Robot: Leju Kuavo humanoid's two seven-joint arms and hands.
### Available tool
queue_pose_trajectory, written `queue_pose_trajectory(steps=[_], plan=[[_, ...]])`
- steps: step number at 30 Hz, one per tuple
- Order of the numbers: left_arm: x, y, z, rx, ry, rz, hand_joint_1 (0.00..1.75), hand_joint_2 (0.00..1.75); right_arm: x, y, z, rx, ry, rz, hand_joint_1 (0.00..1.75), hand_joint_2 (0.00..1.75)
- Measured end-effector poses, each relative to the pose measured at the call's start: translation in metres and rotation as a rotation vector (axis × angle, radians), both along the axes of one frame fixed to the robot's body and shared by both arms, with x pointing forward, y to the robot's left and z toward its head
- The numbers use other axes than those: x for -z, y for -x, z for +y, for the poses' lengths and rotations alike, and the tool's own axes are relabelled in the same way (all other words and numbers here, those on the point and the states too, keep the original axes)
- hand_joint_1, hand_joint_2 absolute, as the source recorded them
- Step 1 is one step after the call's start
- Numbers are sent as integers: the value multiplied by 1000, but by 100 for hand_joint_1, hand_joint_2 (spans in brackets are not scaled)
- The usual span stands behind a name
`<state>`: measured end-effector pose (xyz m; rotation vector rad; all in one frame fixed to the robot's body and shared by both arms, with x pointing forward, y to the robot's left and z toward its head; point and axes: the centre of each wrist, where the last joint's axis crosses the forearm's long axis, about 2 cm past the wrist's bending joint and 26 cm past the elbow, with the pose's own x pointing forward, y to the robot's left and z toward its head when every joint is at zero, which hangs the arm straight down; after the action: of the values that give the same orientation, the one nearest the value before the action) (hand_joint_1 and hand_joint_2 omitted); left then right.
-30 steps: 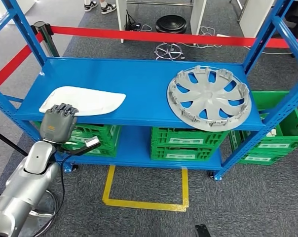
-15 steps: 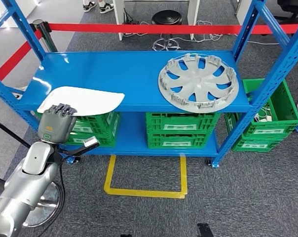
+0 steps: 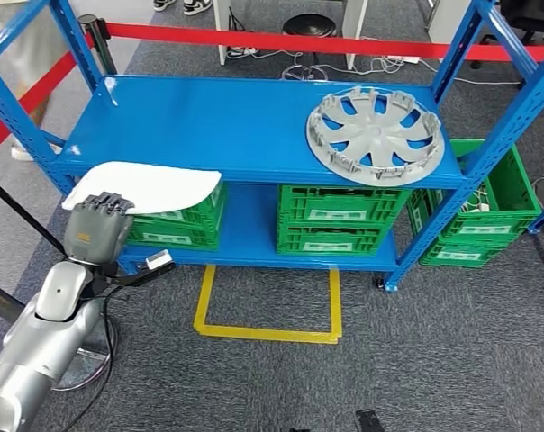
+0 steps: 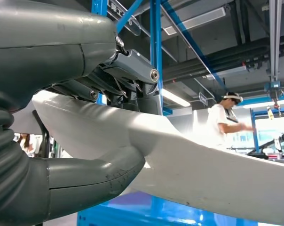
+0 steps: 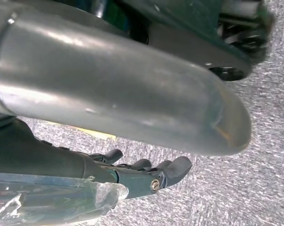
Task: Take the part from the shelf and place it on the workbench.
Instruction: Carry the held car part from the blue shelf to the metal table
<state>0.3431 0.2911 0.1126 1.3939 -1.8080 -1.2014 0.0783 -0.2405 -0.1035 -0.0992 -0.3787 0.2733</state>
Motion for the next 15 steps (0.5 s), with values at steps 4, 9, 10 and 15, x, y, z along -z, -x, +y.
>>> queue_pose_trajectory(steps=[4, 9, 10, 15], plan=[[-2, 0, 4, -4, 1, -6, 124, 175, -1, -5, -1, -23, 20, -10, 0, 0], [-5, -1, 11, -9, -26, -24, 124, 175, -1, -7, -1, -43, 39, -10, 0, 0], [-6, -1, 13, -11, -31, -27, 124, 175, -1, -7, 0, -46, 40, -10, 0, 0], [-5, 0, 17, -16, -47, -27, 124, 175, -1, -6, 0, -48, 42, -7, 0, 0]])
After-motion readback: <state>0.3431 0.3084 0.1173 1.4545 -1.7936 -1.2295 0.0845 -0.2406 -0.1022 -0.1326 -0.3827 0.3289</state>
